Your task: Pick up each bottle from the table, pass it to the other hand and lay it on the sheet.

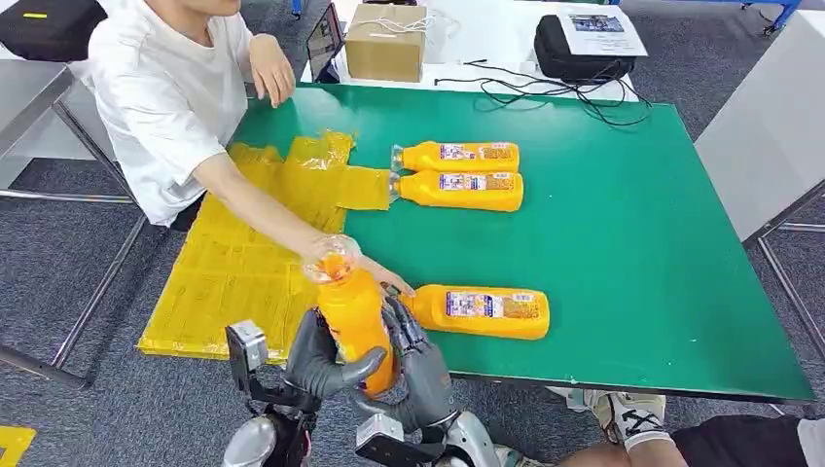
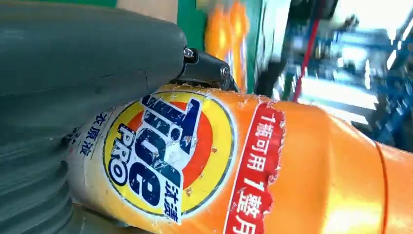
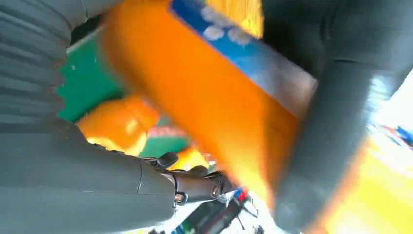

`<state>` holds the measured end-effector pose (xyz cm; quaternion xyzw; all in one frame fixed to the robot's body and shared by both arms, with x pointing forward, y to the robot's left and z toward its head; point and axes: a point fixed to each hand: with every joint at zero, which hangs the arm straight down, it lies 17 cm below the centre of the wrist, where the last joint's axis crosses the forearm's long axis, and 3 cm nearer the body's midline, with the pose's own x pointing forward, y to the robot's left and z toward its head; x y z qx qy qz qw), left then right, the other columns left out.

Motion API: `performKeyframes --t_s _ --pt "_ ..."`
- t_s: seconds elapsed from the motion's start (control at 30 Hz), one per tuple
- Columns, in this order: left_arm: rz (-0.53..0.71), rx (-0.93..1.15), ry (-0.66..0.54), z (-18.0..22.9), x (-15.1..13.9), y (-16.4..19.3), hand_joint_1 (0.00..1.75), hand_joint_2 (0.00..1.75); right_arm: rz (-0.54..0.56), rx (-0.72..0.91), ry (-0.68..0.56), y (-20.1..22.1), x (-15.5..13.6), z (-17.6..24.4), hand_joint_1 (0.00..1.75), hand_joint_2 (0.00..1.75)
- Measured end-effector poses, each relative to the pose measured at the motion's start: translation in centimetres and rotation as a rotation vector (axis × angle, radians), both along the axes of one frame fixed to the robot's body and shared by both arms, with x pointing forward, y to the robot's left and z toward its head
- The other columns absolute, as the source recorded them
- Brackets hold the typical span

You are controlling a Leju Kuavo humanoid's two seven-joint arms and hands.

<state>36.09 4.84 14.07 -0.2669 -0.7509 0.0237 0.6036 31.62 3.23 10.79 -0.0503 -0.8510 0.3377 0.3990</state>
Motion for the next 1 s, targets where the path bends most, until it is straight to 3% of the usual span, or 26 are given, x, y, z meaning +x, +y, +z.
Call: performKeyframes --t_s 0.07,0.1,0.27,0.47,0.53,0.57,0.63,0.8,0.83,1.0 --pt "0.063 0.112 -0.034 -0.1 1.0 0.9 1.75 1.75 -0.006 0.006 -0.024 -0.1 -0.1 0.6 0.00 1.75" --pt "0.074 0.125 -0.041 -0.1 1.3 1.3 1.75 1.75 -0.009 0.007 -0.028 -0.2 0.0 0.7 0.00 0.00" --pt "0.146 0.237 -0.082 0.1 2.6 2.6 1.68 1.75 -0.017 0.012 -0.064 -0.3 -0.1 1.5 0.00 0.00" --pt "0.272 0.397 -0.140 1.0 7.5 8.2 1.69 1.75 -0.083 0.187 -0.100 -1.6 0.6 5.5 0.00 0.00" --pt "0.320 0.442 -0.150 1.3 8.7 9.9 1.55 1.75 -0.092 0.236 -0.091 -1.9 0.8 6.4 0.00 0.00" --pt "0.352 0.476 -0.156 1.4 9.2 10.9 1.71 1.75 -0.099 0.263 -0.080 -2.1 1.0 6.8 0.00 0.00" --pt "0.388 0.556 -0.154 1.2 10.3 12.7 1.75 1.75 -0.102 0.304 -0.059 -2.4 1.2 7.2 0.00 0.00" --pt "0.478 0.966 -0.241 1.2 12.4 15.2 1.68 1.75 -0.073 0.349 0.005 -2.3 1.3 6.8 0.00 0.00" --pt "0.482 1.028 -0.258 1.0 12.7 15.5 1.75 1.75 -0.064 0.353 0.011 -2.1 1.2 6.8 0.00 0.00" --pt "0.468 1.205 -0.281 -0.1 13.8 16.9 1.75 1.75 -0.031 0.377 0.039 -1.8 0.8 6.8 0.00 0.00"
